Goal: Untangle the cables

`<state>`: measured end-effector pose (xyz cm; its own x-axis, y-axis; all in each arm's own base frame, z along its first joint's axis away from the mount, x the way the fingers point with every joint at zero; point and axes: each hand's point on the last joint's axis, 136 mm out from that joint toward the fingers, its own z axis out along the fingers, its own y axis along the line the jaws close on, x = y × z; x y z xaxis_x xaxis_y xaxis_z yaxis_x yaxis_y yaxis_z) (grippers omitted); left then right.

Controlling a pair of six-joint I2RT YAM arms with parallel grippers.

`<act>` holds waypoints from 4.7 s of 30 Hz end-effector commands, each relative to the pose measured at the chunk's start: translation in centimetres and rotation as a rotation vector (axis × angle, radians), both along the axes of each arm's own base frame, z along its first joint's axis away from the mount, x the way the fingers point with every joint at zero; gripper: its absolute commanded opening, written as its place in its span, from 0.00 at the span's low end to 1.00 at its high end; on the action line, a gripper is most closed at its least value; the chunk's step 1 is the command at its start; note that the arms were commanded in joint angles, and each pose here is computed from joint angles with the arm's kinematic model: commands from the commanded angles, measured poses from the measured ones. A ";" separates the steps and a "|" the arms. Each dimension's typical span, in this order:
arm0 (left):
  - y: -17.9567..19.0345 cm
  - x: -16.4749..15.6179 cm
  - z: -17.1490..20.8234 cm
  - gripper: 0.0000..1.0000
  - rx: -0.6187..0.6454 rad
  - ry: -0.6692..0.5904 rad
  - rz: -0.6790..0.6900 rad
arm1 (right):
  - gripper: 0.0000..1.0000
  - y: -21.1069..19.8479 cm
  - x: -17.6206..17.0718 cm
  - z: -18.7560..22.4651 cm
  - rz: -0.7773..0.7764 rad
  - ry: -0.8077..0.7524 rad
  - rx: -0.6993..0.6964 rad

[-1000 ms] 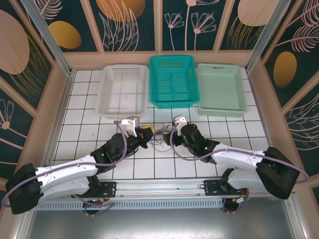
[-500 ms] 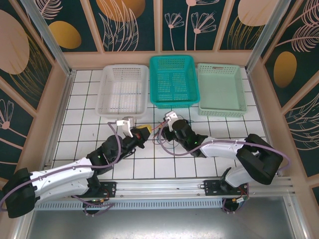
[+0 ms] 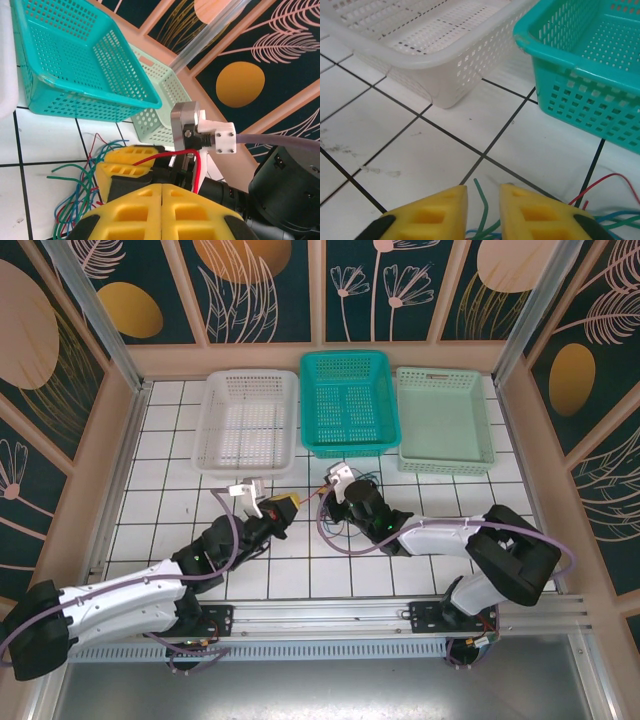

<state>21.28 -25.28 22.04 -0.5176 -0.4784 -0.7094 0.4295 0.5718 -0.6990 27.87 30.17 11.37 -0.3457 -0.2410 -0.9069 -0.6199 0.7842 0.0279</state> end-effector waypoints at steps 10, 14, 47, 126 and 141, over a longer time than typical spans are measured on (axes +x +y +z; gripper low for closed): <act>4.3 0.8 5.6 0.00 0.097 -0.073 0.164 | 0.02 -2.2 -1.6 -4.5 -0.020 0.093 -0.146; 4.5 1.5 5.8 0.00 0.176 -0.072 0.198 | 0.00 -1.6 -2.7 -6.0 0.032 0.103 -0.227; -2.5 1.8 -2.5 0.69 0.520 -0.102 -0.087 | 0.00 -2.2 -0.7 1.2 -0.001 0.424 0.082; -0.1 1.2 -4.6 0.12 0.188 -0.150 0.022 | 0.00 -12.6 0.4 2.9 -0.448 0.536 0.769; 4.7 -0.2 -1.0 0.69 0.431 -0.290 0.076 | 0.00 -12.8 0.4 0.8 -0.558 0.442 0.315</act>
